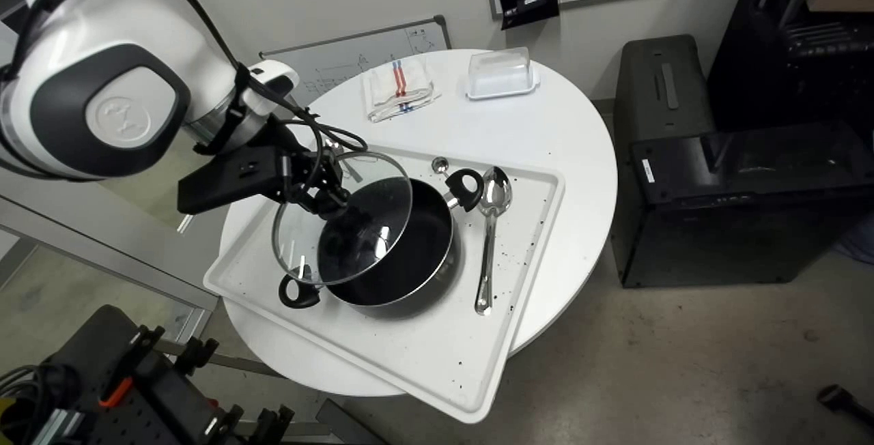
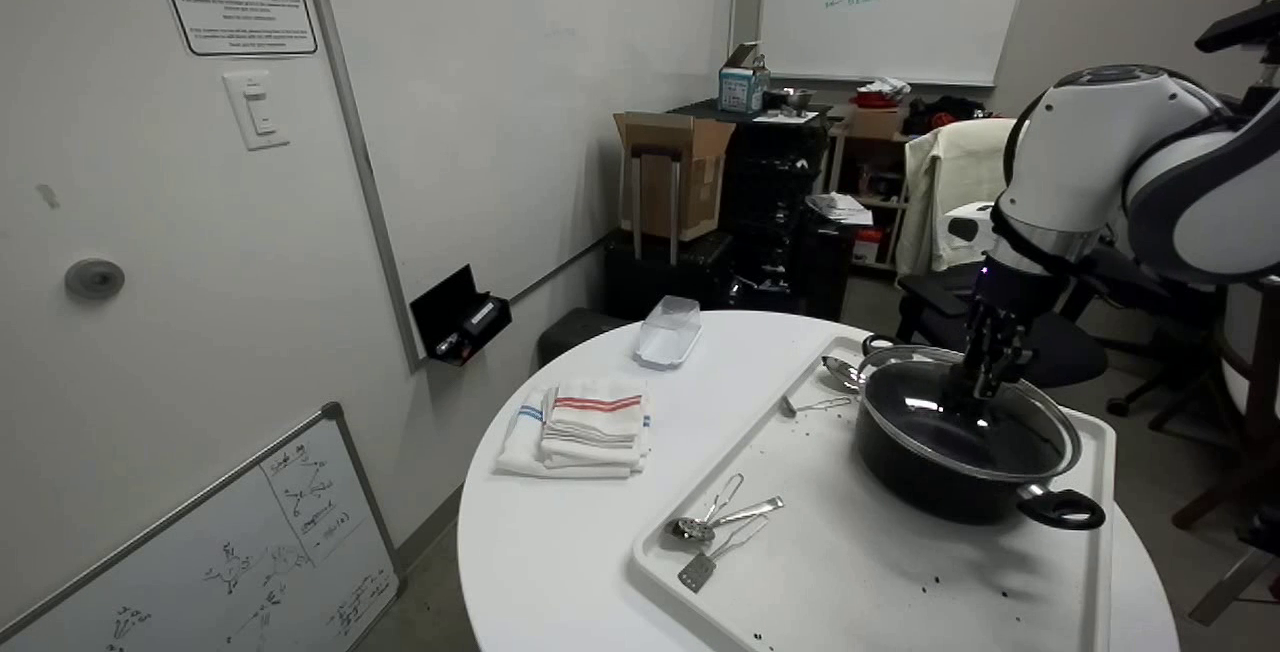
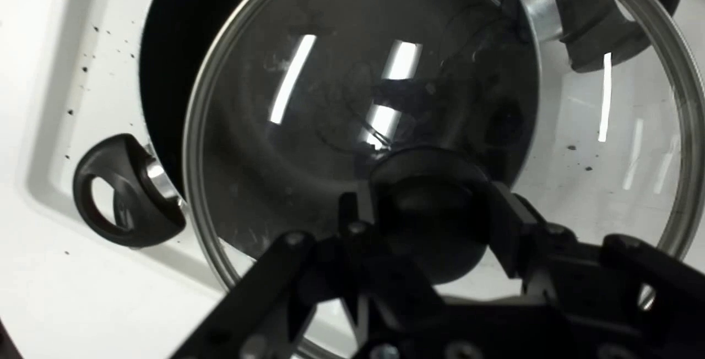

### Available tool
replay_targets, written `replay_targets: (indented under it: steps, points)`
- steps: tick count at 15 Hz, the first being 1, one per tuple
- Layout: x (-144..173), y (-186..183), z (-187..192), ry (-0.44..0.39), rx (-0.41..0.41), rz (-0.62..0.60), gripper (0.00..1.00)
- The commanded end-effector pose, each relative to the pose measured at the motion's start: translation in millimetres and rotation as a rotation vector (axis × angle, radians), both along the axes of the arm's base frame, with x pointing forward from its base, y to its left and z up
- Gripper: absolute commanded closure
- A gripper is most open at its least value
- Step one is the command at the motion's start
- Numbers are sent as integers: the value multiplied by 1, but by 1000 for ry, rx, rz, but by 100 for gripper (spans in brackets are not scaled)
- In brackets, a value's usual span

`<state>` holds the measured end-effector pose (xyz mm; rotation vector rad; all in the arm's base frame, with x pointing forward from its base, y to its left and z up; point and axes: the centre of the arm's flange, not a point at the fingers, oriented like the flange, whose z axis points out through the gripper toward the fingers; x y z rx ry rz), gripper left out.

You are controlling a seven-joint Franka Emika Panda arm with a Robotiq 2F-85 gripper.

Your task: Put the glass lid on the black pot.

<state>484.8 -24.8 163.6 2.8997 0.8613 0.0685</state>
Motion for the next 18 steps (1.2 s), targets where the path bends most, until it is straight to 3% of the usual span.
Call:
replay_targets:
  steps: [1,7,18]
  points:
    - [7,-22,7,-5,-37,-52,76]
    - [12,-47,-2,-7,-48,-127,76]
    - [20,-50,-25,3,-41,-173,76]
